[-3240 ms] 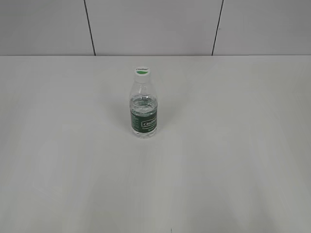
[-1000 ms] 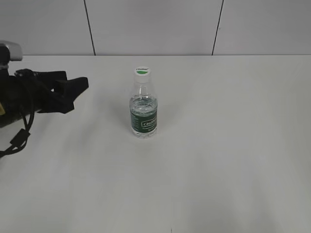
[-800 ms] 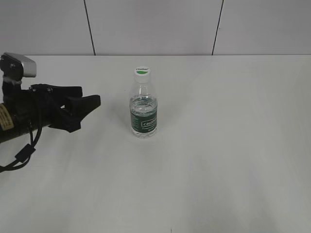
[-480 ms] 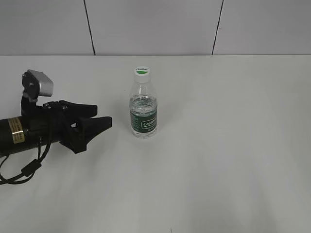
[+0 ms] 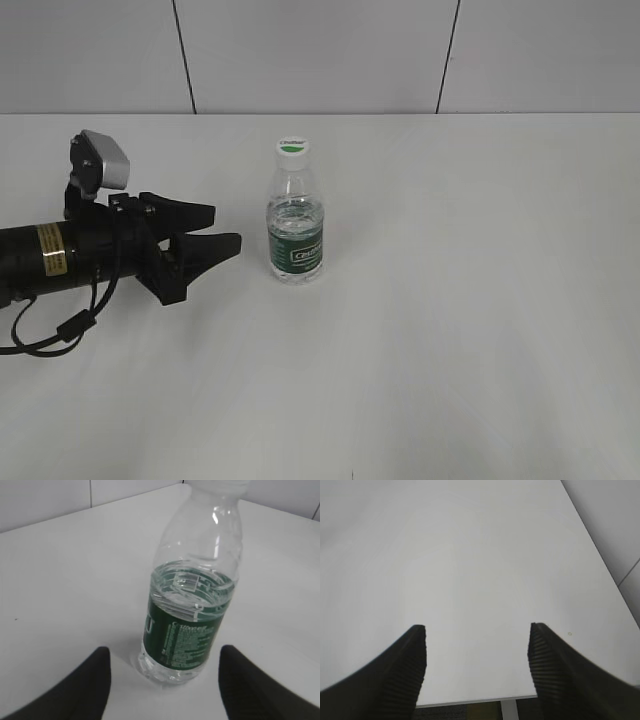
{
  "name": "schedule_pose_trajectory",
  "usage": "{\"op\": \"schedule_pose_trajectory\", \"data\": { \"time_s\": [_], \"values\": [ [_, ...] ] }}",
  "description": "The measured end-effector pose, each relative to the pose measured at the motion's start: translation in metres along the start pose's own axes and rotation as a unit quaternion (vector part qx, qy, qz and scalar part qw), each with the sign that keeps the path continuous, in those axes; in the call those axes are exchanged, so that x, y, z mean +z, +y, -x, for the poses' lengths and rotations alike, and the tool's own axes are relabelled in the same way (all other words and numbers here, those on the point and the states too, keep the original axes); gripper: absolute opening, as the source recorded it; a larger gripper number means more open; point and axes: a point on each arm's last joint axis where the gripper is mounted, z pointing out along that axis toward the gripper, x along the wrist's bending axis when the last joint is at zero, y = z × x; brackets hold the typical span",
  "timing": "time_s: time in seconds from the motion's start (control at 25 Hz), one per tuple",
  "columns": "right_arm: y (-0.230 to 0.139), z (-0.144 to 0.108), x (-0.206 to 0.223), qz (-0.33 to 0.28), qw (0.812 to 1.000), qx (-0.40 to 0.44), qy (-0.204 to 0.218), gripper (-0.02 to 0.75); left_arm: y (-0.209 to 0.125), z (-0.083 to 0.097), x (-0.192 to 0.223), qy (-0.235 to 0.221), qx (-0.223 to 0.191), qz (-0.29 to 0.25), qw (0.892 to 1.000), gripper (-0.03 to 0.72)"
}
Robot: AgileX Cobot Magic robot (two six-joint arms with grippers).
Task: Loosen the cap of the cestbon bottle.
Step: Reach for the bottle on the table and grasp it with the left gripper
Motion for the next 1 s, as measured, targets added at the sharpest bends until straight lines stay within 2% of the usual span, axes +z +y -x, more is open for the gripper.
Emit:
{"op": "schedule_pose_trajectory", "data": {
  "time_s": [0.8, 0.92, 1.0],
  "values": [
    [0.0000, 0.0001, 0.0000, 0.000, 1.000, 0.000, -0.001, 0.489, -0.0004, -0.0032, 0.0002, 0.016, -0.010, 0.006, 1.000, 0.429],
    [0.0000, 0.0001, 0.0000, 0.000, 1.000, 0.000, -0.001, 0.489, -0.0007, -0.0027, 0.0002, 0.014, -0.012, 0.005, 1.000, 0.487],
    [0.0000, 0.0001, 0.0000, 0.000, 1.000, 0.000, -0.001, 0.489, -0.0007, -0.0026, 0.0002, 0.014, -0.014, 0.005, 1.000, 0.561]
  ]
}}
